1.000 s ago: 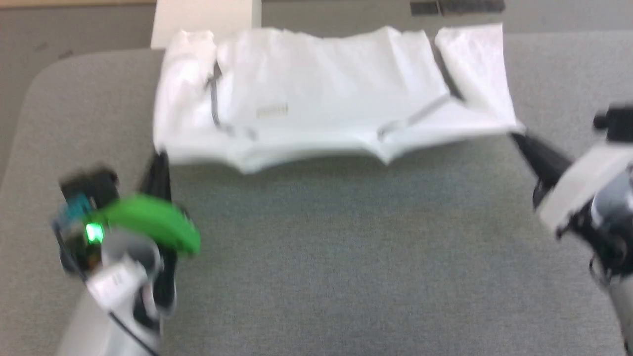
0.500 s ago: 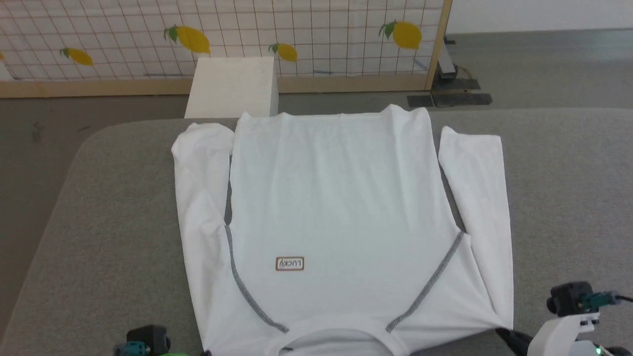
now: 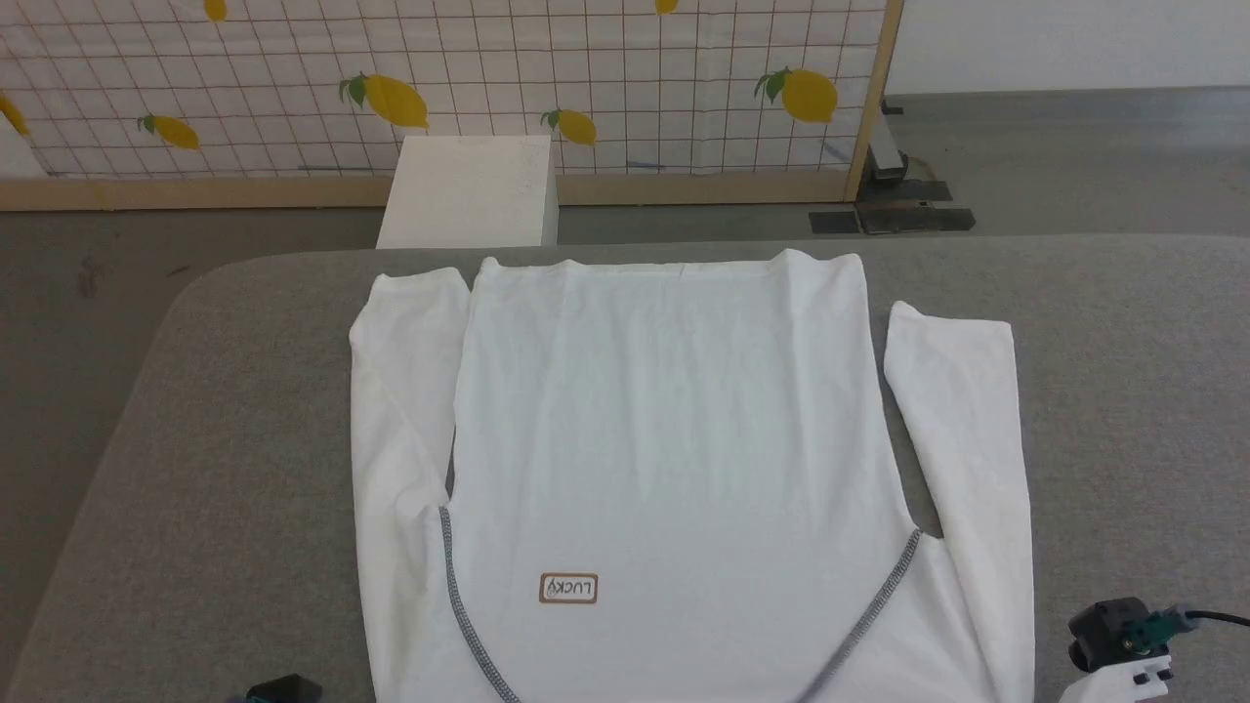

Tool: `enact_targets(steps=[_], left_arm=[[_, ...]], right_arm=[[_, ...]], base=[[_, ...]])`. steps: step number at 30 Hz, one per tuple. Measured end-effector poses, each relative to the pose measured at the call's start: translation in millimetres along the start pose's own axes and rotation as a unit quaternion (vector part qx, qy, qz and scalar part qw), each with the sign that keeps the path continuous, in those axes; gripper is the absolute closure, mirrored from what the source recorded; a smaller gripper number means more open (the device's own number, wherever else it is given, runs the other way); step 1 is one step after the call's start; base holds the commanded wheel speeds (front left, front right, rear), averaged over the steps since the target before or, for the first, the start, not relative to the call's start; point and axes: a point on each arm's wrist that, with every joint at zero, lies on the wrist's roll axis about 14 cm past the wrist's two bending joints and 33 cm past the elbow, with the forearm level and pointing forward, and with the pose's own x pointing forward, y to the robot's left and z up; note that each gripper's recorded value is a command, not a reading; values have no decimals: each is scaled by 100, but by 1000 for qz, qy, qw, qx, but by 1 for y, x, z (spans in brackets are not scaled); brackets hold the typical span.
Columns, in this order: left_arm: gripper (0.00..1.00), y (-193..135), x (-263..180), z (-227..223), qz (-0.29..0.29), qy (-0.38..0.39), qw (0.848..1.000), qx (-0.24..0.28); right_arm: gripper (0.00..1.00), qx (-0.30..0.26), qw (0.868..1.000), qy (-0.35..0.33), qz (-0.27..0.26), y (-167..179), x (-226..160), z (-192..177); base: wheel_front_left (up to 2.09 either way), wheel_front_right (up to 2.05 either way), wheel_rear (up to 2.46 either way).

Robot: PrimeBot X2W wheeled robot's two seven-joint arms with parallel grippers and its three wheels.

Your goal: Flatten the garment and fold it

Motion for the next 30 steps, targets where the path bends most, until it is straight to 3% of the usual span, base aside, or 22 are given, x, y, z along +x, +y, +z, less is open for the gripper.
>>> enact_targets(steps=[9,13,15,20,21,24,26,30], left_arm=[[0,-4,-11,33,-6,-36,999,-3],[0,-1,-23,82,3,-127,992,-10],[0,-7,-33,119,-9,-207,978,-17],[0,-25,-55,195,-32,-392,919,9],[0,-30,-60,208,-39,-427,903,18],[0,-42,-58,225,-52,-479,875,41],[0,-48,-52,230,-54,-497,864,57],[0,-57,-26,237,-50,-505,859,68]], right_arm=[[0,0,999,-47,-6,-4,-15,31],[0,32,991,-127,-33,-25,-29,76],[0,41,982,-176,-56,-40,-37,105],[0,57,962,-253,-91,-66,-44,170],[0,53,960,-257,-96,-70,-41,180],[0,54,958,-260,-105,-81,-29,209],[0,54,959,-255,-112,-88,-18,225],[0,29,965,-213,-152,-113,17,256]], base=[[0,0,0],[0,0,0],[0,0,0],[0,0,0],[0,0,0],[0,0,0],[0,0,0],[0,0,0]])
